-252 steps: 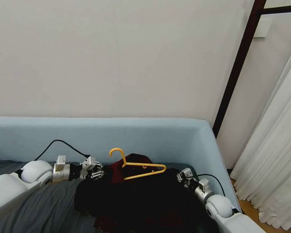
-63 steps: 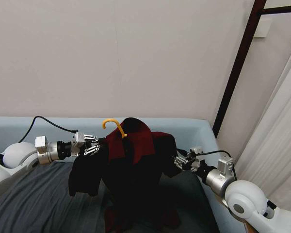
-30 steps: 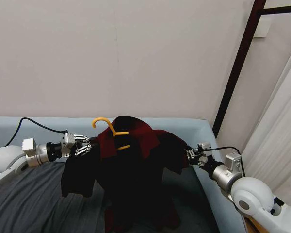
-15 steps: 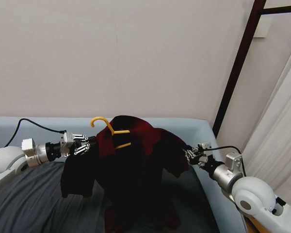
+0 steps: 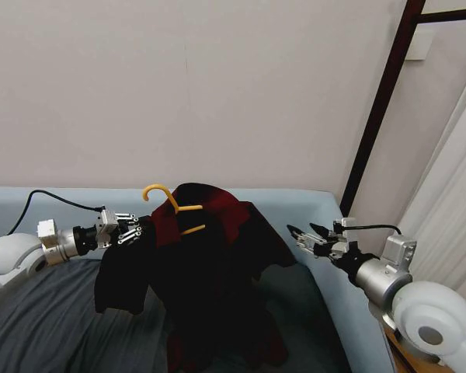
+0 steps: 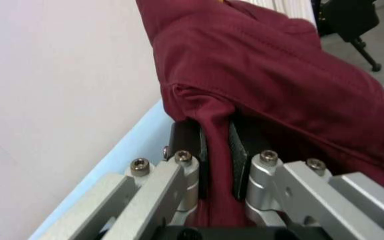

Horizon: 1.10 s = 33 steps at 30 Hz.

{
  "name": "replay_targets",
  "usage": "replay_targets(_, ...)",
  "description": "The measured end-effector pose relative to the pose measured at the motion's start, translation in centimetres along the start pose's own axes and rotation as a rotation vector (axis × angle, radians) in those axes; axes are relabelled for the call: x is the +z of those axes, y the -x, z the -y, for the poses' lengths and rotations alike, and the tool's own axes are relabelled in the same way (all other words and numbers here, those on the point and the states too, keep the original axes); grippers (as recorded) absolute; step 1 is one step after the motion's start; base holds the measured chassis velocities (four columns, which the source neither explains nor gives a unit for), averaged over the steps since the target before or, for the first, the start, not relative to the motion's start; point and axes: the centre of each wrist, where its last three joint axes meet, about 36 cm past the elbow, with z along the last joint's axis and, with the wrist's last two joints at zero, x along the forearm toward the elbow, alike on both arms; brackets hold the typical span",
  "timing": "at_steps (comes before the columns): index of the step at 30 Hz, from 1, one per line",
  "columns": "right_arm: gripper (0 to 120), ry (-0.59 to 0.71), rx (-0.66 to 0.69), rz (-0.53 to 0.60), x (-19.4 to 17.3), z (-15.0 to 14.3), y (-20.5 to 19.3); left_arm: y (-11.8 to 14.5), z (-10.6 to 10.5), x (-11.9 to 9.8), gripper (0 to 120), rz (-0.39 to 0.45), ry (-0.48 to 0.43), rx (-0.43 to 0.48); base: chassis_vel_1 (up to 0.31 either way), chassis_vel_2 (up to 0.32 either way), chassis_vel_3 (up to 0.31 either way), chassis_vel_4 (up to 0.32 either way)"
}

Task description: Pick up the clothes from the sofa and hang them on the clothes hanger.

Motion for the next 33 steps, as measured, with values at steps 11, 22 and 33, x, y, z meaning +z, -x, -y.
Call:
replay_targets(11, 100, 0.174, -0.045, -0.085, 1.9, 1.6, 2.5, 1.9, 2.2, -1.1, 8, 0.012, -0.021, 0.072, 0.0, 0.0, 0.0, 0.0)
replay_targets(22, 98, 0.17, -0.074, -0.103, 2.5, 1.2, 2.9, 2.4, 2.6, -1.5, 8, 0.02, -0.024, 0.086, 0.0, 0.0, 0.0, 0.0)
replay_targets(33, 65, 0.175, -0.088, -0.093, 2.5, 1.0, 3.2, 2.6, 2.5, -1.7, 8, 0.029, -0.023, 0.088, 0.0, 0.0, 0.0, 0.0)
